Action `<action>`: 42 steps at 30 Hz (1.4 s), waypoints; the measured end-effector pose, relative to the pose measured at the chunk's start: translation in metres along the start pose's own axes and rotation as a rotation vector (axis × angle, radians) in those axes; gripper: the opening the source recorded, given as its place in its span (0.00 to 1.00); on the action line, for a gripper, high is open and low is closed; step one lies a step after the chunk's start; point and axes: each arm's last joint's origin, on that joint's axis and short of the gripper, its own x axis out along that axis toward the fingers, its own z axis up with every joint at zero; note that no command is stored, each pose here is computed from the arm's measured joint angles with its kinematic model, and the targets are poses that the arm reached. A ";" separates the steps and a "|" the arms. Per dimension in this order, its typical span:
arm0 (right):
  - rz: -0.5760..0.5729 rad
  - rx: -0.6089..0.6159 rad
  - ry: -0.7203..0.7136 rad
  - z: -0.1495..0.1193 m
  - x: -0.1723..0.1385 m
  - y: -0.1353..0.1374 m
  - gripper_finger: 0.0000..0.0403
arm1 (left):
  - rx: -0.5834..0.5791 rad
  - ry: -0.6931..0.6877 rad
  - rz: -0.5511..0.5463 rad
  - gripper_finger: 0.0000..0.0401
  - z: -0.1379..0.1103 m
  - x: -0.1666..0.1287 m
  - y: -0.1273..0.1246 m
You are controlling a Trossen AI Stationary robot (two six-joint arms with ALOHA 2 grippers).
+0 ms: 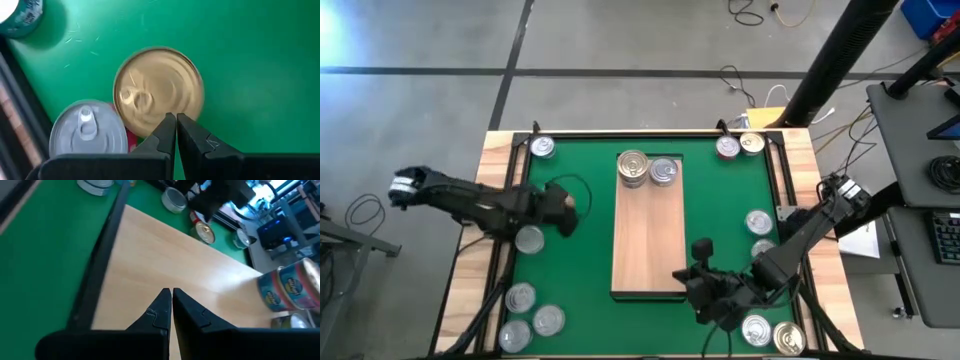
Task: Stack canned seafood by type on shelf
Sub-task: Stack the green tuna can on top of the other green tuna can on the shelf
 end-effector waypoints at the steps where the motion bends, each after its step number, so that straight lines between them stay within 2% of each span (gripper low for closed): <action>1: 0.003 0.007 0.005 -0.001 -0.001 0.001 0.02 | -0.012 0.013 0.005 0.00 0.004 0.007 0.004; 5: 0.010 0.040 0.058 -0.009 -0.006 0.005 0.02 | -0.039 0.075 0.043 0.00 0.011 0.029 0.023; 9: 0.004 0.084 0.116 -0.016 -0.008 0.006 0.02 | -0.014 0.075 -0.019 0.00 0.007 0.041 0.022; 11: -0.001 0.091 0.133 -0.018 -0.008 0.006 0.02 | 0.010 0.020 -0.115 0.00 0.006 0.045 0.013; 16: -0.003 0.083 0.137 -0.018 -0.007 0.005 0.02 | 0.152 -0.114 -0.481 0.00 -0.002 0.042 -0.021; 19: -0.006 0.083 0.140 -0.018 -0.006 0.004 0.02 | 0.236 -0.154 -0.580 0.00 -0.011 0.031 -0.035; 22: -0.006 0.081 0.141 -0.018 -0.006 0.004 0.02 | 0.285 -0.122 -0.494 0.00 -0.025 0.027 -0.035; 27: -0.013 0.059 0.168 -0.022 -0.007 0.003 0.02 | 0.259 -0.074 -0.353 0.00 -0.043 0.025 -0.029; 31: -0.055 0.023 0.295 -0.037 -0.013 -0.004 0.02 | 0.248 -0.072 -0.416 0.00 -0.054 0.029 -0.034; 35: -0.177 0.172 0.491 -0.059 -0.030 -0.024 0.02 | 0.355 -0.124 -0.590 0.00 -0.065 0.027 -0.052; 37: -0.200 0.242 0.583 -0.071 -0.034 -0.028 0.02 | 0.424 -0.167 -0.668 0.00 -0.070 0.024 -0.064; 40: -0.122 0.307 0.685 -0.090 -0.031 -0.023 0.02 | 0.500 -0.202 -0.689 0.00 -0.075 0.027 -0.078; 42: -0.028 0.338 0.731 -0.105 -0.025 -0.015 0.02 | 0.524 -0.235 -0.644 0.00 -0.074 0.035 -0.087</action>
